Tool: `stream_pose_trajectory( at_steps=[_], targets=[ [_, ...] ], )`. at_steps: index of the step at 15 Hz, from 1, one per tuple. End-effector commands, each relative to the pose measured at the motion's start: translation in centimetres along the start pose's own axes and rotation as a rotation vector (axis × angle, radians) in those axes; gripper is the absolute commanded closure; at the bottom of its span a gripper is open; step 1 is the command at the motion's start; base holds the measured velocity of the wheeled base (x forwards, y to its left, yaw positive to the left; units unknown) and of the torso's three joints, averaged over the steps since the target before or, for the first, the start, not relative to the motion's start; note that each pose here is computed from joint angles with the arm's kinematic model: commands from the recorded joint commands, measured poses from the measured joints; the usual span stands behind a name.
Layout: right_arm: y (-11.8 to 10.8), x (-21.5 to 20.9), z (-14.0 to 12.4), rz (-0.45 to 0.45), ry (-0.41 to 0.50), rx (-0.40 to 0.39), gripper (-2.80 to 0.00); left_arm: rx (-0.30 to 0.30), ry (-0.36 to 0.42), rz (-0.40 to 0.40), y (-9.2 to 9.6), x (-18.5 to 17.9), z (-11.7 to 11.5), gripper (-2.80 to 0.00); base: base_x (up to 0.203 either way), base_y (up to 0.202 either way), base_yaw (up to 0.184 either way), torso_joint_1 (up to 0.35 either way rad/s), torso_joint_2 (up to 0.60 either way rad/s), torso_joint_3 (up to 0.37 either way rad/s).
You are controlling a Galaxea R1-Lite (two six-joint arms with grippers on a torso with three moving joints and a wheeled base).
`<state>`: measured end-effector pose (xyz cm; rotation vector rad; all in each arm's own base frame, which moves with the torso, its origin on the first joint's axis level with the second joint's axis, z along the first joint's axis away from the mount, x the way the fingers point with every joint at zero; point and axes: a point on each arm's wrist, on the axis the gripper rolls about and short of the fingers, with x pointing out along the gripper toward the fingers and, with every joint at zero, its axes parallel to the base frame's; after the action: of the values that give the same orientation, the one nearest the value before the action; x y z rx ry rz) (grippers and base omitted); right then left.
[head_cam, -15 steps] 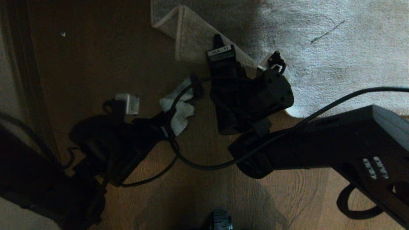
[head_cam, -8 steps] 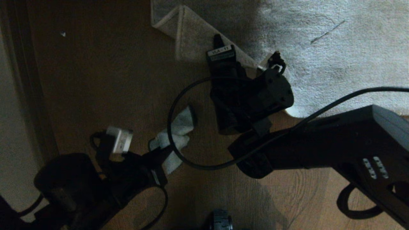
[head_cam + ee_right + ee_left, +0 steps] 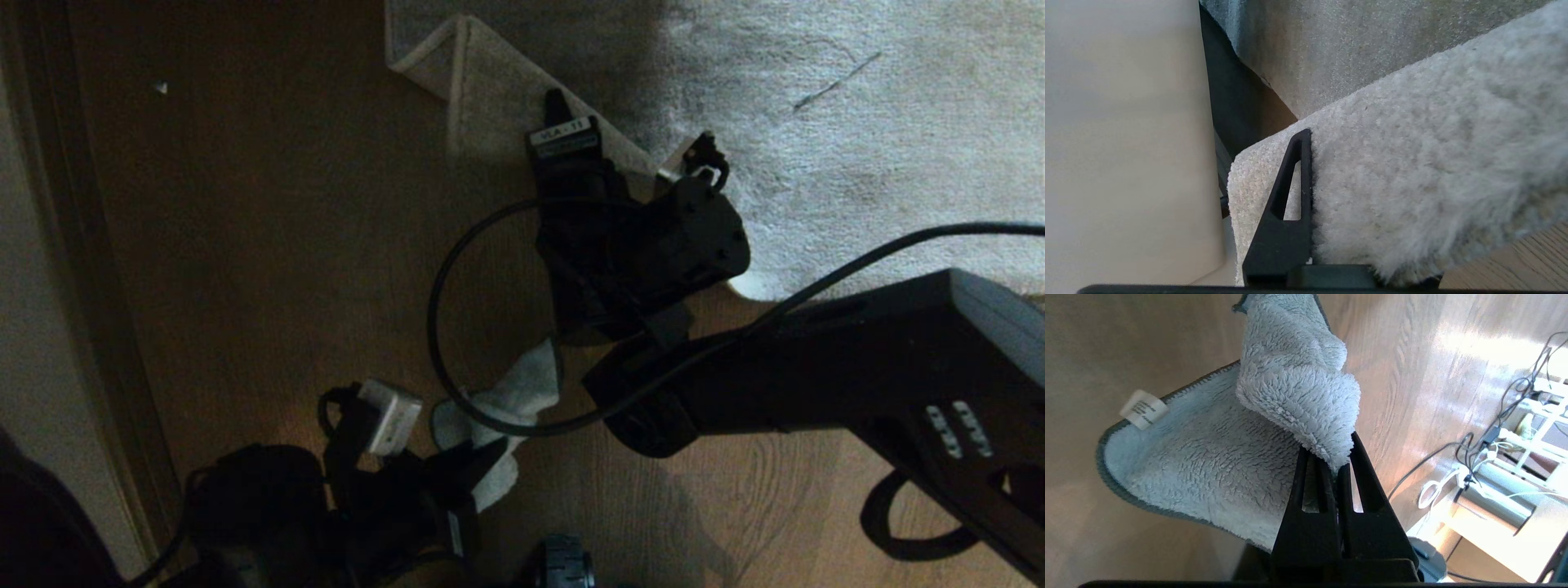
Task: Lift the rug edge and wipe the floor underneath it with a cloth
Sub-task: Wipe the floor under the carpet with a rag
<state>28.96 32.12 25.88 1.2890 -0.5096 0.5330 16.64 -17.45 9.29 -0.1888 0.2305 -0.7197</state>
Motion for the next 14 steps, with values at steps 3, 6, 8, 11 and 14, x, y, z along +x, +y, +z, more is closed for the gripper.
stream_pose_trajectory(
  at_steps=[3, 6, 8, 11, 14],
  targets=[
    [0.3, 0.0, 0.3, 0.024, -0.030, 0.029, 0.00, -0.004, -0.051, -0.022, -0.5, 3.8, -0.2, 0.00, 0.000, 0.000, 0.000, 0.000, 0.00, 0.000],
    [0.2, -0.1, 0.3, 0.023, -0.030, 0.027, 0.00, -0.011, -0.131, -0.038, -1.0, 6.1, 1.0, 0.00, 0.000, 0.000, 0.000, 0.000, 0.00, 0.000],
    [0.2, -0.1, 0.3, 0.022, -0.031, 0.027, 0.00, -0.018, -0.174, -0.034, -1.0, 7.1, 1.8, 0.00, 0.000, 0.000, 0.000, 0.000, 0.00, 0.000],
    [0.3, 0.0, 0.3, 0.023, -0.032, 0.026, 0.00, -0.037, -0.229, 0.008, -0.4, 8.2, 2.7, 0.00, 0.000, 0.000, 0.000, 0.000, 0.00, 0.000],
    [0.4, 0.0, 0.4, 0.024, -0.034, 0.026, 0.00, -0.041, -0.280, 0.073, 1.4, 8.6, 3.8, 0.00, 0.000, 0.000, 0.000, 0.000, 0.00, 0.000]
  ],
)
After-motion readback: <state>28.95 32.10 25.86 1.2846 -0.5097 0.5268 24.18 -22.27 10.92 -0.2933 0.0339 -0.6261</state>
